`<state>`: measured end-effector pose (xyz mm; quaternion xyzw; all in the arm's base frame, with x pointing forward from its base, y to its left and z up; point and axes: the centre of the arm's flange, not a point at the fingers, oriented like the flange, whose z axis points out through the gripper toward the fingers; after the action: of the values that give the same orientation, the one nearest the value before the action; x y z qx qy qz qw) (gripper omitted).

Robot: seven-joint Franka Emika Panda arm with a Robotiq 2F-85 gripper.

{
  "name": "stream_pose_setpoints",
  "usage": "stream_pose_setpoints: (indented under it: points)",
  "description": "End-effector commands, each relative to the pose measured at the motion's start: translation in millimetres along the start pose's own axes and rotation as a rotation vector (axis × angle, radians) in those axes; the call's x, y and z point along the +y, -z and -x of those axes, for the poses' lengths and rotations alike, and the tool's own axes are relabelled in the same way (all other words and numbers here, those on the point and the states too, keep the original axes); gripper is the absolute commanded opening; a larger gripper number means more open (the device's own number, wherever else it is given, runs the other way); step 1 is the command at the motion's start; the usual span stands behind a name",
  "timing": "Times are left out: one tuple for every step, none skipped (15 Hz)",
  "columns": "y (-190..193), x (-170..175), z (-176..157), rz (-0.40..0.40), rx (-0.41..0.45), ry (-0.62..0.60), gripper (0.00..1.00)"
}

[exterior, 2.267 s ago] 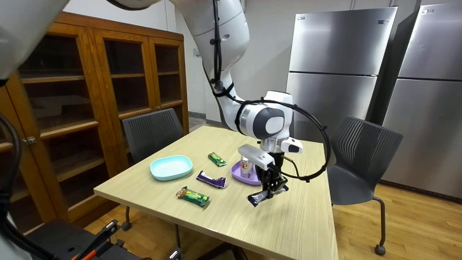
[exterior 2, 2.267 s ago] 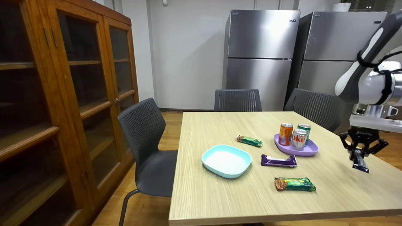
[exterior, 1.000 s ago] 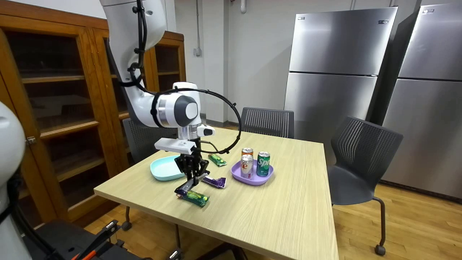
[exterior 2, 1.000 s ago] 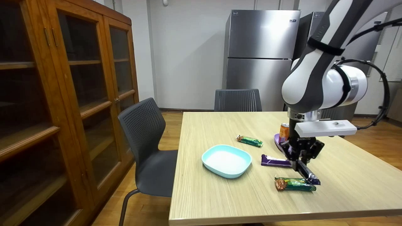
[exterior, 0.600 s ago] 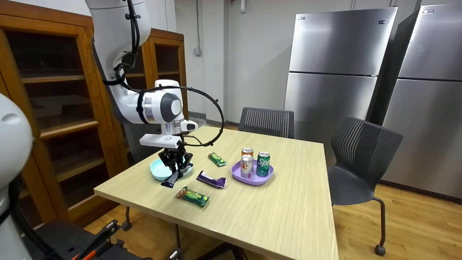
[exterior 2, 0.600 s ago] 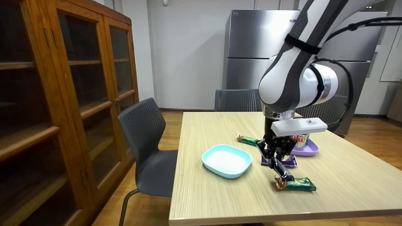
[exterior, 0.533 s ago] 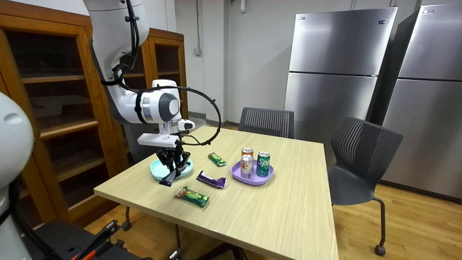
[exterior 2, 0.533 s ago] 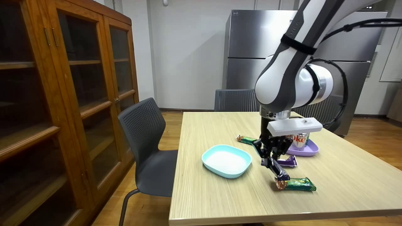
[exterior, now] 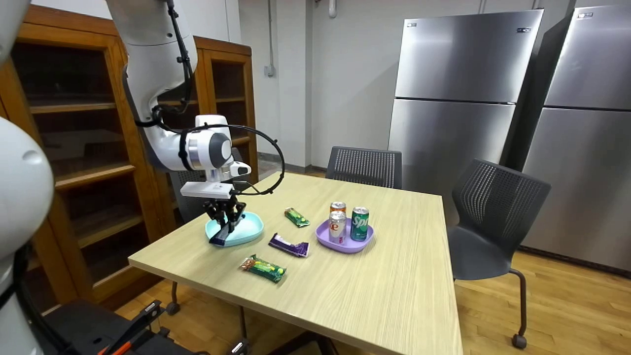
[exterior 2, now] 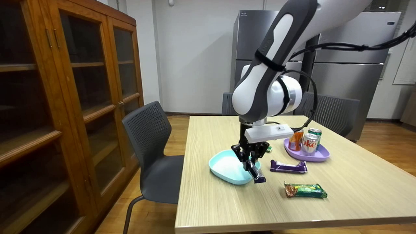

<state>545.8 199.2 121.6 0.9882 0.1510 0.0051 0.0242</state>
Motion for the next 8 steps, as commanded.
stream_pose_setpoints:
  points:
    - [-13.3, -17.9, -39.7, 0.010, -0.002, 0.039, 0.06]
    - [-16.7, -21.4, -46.4, 0.010, -0.002, 0.045, 0.06]
    - [-19.8, -24.4, -51.6, 0.010, -0.001, 0.050, 0.06]
    - [-23.5, -27.2, -56.7, 0.013, -0.003, 0.056, 0.06]
    - [-25.4, -29.0, -61.1, 0.012, -0.004, 0.060, 0.06]
    - [-27.4, -31.8, -65.8, 0.012, -0.002, 0.064, 0.06]
    - [-28.8, -33.8, -70.8, 0.013, 0.001, 0.067, 0.06]
    - [-29.6, -34.8, -74.8, 0.015, 0.005, 0.066, 0.06]
